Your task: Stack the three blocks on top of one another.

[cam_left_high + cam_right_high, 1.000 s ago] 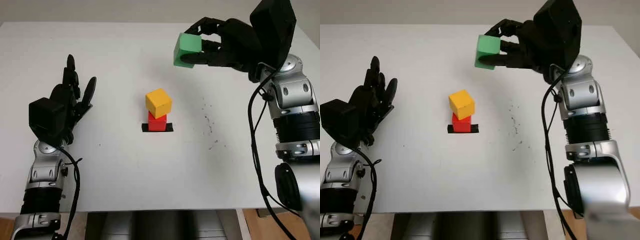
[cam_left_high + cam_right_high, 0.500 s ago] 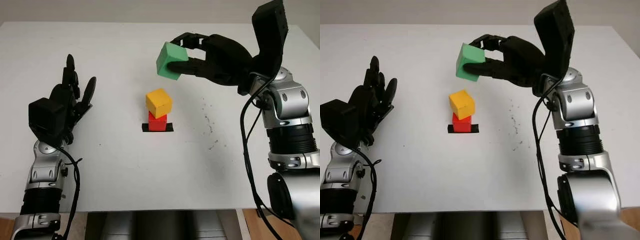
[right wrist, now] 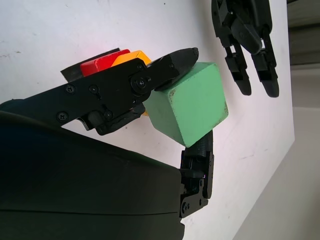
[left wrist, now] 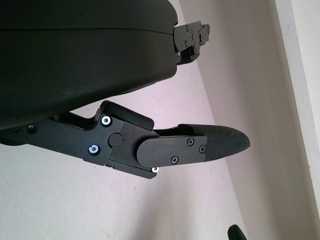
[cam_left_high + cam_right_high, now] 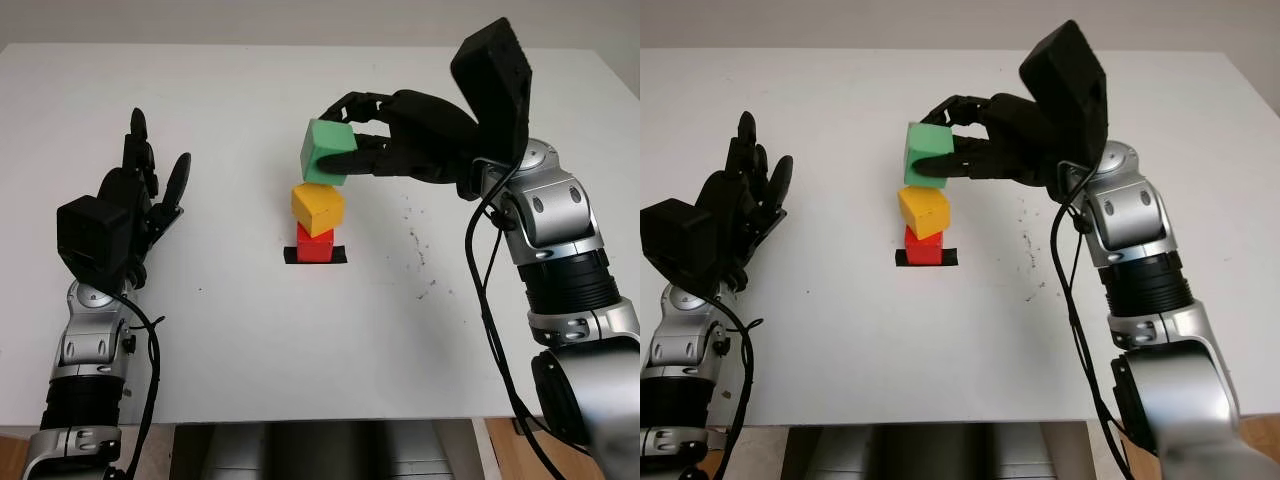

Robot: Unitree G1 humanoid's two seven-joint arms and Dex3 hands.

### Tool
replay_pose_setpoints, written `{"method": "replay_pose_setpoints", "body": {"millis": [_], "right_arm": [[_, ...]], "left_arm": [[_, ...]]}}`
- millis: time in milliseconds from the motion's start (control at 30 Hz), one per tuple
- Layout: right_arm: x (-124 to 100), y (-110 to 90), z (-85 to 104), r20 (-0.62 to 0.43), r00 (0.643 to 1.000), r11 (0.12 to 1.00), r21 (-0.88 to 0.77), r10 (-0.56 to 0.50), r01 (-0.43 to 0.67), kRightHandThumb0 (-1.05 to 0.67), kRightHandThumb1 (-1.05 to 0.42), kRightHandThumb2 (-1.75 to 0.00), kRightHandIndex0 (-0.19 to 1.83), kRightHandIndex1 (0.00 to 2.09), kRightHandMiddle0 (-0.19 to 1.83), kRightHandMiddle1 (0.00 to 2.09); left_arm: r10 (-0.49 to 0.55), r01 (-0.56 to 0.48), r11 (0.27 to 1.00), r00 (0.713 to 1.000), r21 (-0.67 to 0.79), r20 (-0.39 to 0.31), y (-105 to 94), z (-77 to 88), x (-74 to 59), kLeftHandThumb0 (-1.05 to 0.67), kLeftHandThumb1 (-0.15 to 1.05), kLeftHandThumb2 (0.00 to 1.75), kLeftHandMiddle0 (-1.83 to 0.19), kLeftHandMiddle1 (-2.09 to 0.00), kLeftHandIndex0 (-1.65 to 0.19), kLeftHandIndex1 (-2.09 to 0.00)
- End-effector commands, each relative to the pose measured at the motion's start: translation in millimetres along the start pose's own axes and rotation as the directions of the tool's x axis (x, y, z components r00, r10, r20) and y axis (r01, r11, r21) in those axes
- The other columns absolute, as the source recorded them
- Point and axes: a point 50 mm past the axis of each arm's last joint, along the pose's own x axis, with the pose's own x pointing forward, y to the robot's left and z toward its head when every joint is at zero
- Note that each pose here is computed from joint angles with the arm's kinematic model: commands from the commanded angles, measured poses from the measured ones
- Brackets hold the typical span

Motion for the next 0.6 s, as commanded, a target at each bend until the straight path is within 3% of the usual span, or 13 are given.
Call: {"method": "replay_pose_setpoints", "body": {"millis": [0, 567], "right_arm": [[-0.1, -0.5, 14.8, 0.036, 0.999, 1.0, -0.024, 0.005, -0.004, -0.37, -1.03, -0.06, 0.17, 0.05, 0.17, 1.8], [1.1, 4.7, 7.1, 0.023, 0.999, 0.999, -0.035, 0.033, -0.032, -0.41, -1.0, -0.05, 0.19, 0.06, 0.2, 1.8]], "left_arm": [[-0.002, 0.002, 1.0, 1.0, 0.006, 0.009, 0.1, 2.2, -0.8, -0.72, 1.05, 0.46, 0.19, -0.01, 0.19, 0.0], [-0.002, 0.002, 1.0, 1.0, 0.004, 0.009, 1.3, 2.7, -1.4, -0.71, 1.05, 0.46, 0.19, 0.0, 0.19, -0.01]]}}
